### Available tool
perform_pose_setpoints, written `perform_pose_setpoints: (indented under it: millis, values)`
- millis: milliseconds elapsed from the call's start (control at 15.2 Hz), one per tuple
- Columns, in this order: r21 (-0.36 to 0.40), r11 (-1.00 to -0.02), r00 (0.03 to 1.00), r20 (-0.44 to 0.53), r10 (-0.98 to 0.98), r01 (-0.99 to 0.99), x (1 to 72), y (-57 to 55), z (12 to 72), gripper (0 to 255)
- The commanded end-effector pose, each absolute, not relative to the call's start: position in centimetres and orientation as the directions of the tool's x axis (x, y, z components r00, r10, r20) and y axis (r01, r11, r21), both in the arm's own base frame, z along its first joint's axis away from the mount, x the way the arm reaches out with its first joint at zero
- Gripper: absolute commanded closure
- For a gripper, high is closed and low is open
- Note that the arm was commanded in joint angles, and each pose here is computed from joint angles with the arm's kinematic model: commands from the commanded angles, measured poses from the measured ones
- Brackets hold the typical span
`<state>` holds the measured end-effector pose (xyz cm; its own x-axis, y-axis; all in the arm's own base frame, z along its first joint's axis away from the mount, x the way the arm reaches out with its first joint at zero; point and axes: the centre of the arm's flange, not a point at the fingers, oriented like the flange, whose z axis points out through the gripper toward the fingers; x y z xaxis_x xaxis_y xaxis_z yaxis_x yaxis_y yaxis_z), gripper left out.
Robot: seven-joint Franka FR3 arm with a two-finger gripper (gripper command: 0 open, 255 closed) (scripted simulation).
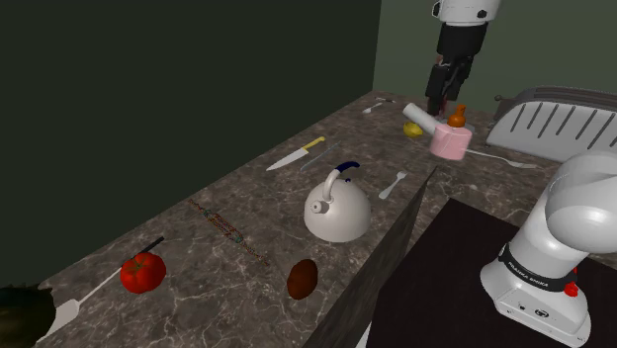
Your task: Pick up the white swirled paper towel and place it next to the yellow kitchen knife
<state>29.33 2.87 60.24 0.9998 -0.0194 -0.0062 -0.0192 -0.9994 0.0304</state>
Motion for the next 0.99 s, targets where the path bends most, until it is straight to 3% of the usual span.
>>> perform_pose_setpoints:
  millis: [0, 924]
  values:
    - [0.03, -0.999, 1.0, -0.006, -0.019, -0.019, 29.3, 2.9, 60.2, 0]
    - [0.218, -0.972, 0.992, 0.103, -0.072, -0.093, 34.0, -7.4, 48.6, 0]
